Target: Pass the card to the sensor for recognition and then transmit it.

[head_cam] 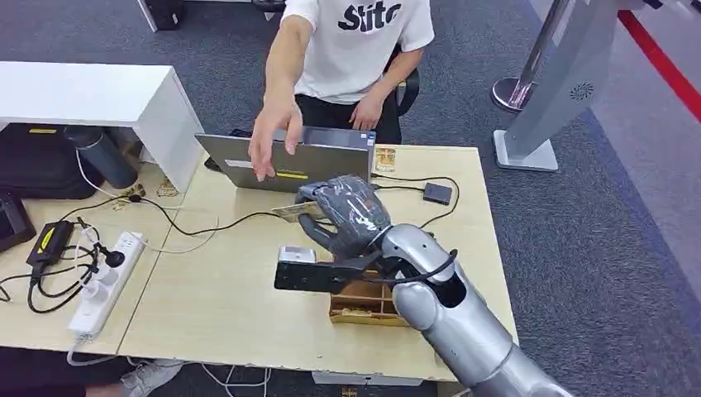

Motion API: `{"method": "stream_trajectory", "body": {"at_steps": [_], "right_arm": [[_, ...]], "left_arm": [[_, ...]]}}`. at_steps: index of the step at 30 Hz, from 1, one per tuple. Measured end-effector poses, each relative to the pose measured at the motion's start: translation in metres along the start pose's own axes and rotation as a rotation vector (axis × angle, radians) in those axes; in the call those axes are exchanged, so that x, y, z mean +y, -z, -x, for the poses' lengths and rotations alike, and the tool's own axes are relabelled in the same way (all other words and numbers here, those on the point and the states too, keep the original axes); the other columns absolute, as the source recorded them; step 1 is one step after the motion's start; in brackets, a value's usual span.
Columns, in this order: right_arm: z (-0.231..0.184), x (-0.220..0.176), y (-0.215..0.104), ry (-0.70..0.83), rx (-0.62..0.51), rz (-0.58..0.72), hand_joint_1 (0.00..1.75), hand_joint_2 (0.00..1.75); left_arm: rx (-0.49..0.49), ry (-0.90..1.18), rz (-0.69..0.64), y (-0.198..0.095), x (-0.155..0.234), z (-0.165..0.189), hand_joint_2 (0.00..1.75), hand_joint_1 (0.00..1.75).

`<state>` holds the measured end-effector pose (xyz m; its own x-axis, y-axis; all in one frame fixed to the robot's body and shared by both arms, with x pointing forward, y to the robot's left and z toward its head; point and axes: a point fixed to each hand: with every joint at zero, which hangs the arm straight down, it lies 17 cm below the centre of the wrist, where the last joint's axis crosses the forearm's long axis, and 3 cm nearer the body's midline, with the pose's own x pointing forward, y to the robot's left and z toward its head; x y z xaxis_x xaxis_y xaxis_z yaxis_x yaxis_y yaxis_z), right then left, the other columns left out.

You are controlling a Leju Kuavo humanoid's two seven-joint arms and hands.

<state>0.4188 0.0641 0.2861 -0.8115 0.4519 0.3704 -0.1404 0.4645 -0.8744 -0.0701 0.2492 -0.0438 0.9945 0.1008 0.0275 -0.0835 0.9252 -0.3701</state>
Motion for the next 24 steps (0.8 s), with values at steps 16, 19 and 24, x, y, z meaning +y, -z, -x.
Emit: {"method": "stream_trajectory", "body": {"at_steps": [16, 19, 24], "right_arm": [[-0.018, 0.016, 0.016, 0.009, -0.017, -0.041, 1.75, 1.75], [-0.016, 0.017, 0.022, -0.021, 0.007, -0.051, 1.75, 1.75], [-0.004, 0.019, 0.042, -0.072, 0.069, -0.088, 1.75, 1.75]], "left_arm": [[-0.002, 0.008, -0.021, 0.004, 0.009, -0.003, 1.75, 0.0], [0.005, 0.008, -0.018, 0.006, 0.008, -0.002, 1.75, 0.0], [0.028, 0.019, -0.006, 0.009, 0.008, -0.001, 1.75, 0.0]]}}
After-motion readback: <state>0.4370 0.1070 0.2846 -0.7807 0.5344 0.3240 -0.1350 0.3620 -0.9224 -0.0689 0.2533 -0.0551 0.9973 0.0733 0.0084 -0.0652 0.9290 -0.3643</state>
